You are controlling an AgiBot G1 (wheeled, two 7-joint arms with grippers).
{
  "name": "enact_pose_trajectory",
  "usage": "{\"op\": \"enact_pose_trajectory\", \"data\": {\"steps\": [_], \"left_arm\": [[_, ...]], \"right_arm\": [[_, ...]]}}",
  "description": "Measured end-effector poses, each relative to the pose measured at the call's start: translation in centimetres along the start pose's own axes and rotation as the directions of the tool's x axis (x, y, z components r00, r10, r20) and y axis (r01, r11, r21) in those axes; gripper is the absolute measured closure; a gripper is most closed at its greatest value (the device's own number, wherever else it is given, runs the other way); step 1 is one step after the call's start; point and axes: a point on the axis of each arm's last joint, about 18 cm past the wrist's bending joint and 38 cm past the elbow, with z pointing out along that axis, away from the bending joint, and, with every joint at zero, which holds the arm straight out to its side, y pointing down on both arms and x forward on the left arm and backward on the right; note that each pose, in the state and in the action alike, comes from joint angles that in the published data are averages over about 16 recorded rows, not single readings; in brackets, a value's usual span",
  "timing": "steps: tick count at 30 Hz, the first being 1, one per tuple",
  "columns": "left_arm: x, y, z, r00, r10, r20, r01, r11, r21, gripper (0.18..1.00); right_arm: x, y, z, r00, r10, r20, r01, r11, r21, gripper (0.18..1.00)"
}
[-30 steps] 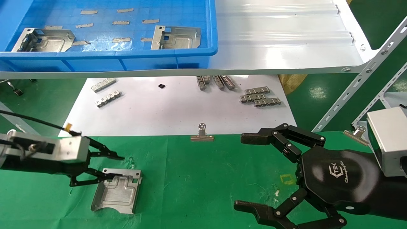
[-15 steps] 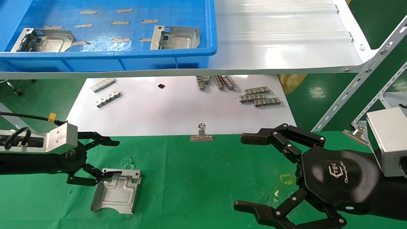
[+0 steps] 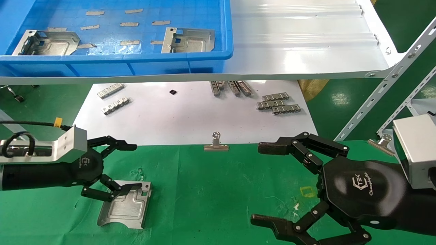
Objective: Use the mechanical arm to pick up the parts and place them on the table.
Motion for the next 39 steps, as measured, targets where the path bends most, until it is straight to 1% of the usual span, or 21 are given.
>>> {"op": "enact_pose_trajectory", "data": {"steps": [7, 13, 26, 39], "left_arm": [[0.9, -1.3, 0.4, 1.000, -0.023, -0.007, 0.024, 0.996, 0.082, 0.195], [1.9, -2.5, 0.5, 0.999, -0.041, -0.017, 0.043, 0.988, 0.148, 0.184], [4.4, -5.7, -0.2, 0.996, -0.069, -0.055, 0.082, 0.959, 0.272, 0.183], [7.7, -9.1, -1.6, 0.990, -0.080, -0.117, 0.117, 0.924, 0.363, 0.183]], "right_arm": [[0.0, 0.0, 0.0, 1.000, 0.000, 0.000, 0.000, 1.000, 0.000, 0.178], [0.0, 0.0, 0.0, 1.000, 0.000, 0.000, 0.000, 1.000, 0.000, 0.178], [0.0, 0.0, 0.0, 1.000, 0.000, 0.000, 0.000, 1.000, 0.000, 0.178], [0.0, 0.0, 0.0, 1.000, 0.000, 0.000, 0.000, 1.000, 0.000, 0.178]]}}
